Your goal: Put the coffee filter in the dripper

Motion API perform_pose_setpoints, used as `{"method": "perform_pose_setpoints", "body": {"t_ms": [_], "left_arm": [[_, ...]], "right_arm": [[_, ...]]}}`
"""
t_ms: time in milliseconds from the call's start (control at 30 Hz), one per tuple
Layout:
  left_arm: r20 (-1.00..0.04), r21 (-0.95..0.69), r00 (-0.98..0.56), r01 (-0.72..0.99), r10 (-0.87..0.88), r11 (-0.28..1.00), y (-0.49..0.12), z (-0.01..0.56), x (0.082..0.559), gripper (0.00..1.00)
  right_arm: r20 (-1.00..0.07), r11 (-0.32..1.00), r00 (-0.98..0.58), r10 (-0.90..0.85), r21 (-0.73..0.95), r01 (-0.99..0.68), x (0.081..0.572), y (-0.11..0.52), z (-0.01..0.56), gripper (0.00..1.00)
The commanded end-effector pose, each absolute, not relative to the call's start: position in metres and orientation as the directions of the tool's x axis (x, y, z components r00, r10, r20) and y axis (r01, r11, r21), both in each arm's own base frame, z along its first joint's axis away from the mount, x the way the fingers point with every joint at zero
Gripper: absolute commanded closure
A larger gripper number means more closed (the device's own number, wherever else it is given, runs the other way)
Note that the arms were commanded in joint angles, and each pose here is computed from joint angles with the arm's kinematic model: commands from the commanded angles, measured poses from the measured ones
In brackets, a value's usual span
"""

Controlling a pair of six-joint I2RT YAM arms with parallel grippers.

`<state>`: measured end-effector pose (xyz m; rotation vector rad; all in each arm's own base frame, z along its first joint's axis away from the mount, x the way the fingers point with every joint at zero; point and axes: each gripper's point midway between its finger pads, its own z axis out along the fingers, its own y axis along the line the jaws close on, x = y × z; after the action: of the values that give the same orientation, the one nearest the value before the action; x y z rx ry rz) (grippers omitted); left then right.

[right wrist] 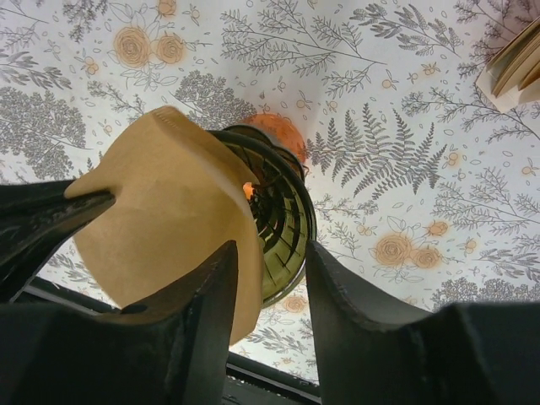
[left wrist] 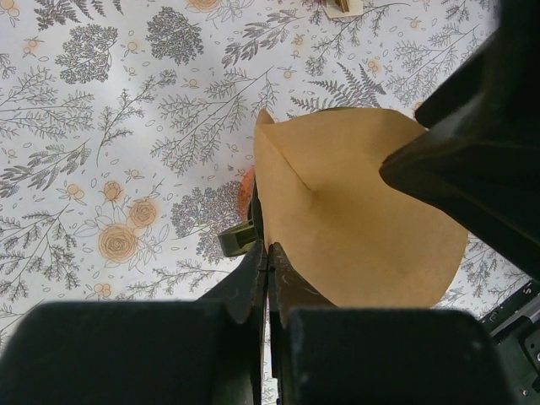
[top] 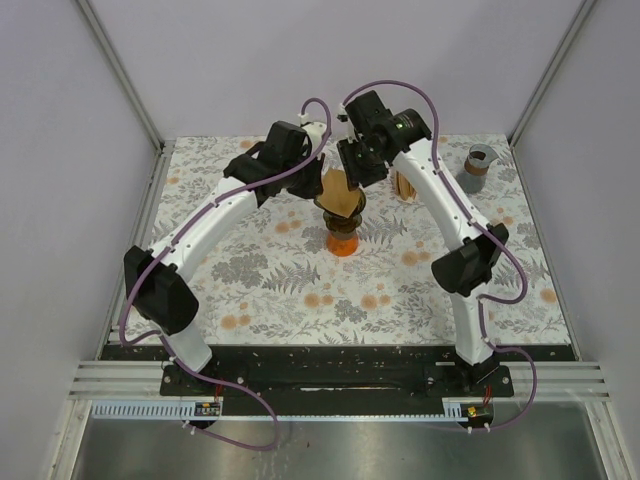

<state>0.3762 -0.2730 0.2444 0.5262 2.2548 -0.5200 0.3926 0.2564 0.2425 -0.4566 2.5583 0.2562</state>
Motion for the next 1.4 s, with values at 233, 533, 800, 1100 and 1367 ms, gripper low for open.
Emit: {"method": "perform_pose_setpoints", "body": {"t_ms": [233, 533, 800, 1100, 1367], "left_arm": [[-0.767, -0.229, -0.613, 0.540, 0.192, 0.810, -0.282, 0.252, 0.382, 1.00], [-0.763, -0.235, -0.617, 0.541, 0.191, 0.808, -0.284, 0.251, 0.383, 1.00], [-0.767, -0.233, -0.612, 0.545, 0.193, 0.805, -0.285, 0.253, 0.384, 0.97], [-0.795, -0.227, -0.581, 0.551, 0.174, 0.803, -0.280, 0.278, 0.386, 0.60], [-0.798, -0.271, -0.592, 0.520, 0.114, 0.810, -0.261, 0.291, 0.388, 0.44]], "right_arm": [[-0.736, 0.841, -0.653, -0.178, 0.230, -0.489, 0.373, 0.272, 0.321, 0.63], [-0.643, 0.786, -0.742, -0.190, 0.354, -0.508, 0.364, 0.297, 0.266, 0.99], [-0.597, 0.854, -0.773, -0.215, 0.269, -0.446, 0.385, 0.289, 0.235, 1.00], [-0.508, 0.890, -0.824, -0.251, 0.214, -0.403, 0.390, 0.282, 0.201, 1.00], [-0.502, 0.896, -0.818, -0.281, 0.168, -0.411, 0.388, 0.286, 0.192, 1.00]]}}
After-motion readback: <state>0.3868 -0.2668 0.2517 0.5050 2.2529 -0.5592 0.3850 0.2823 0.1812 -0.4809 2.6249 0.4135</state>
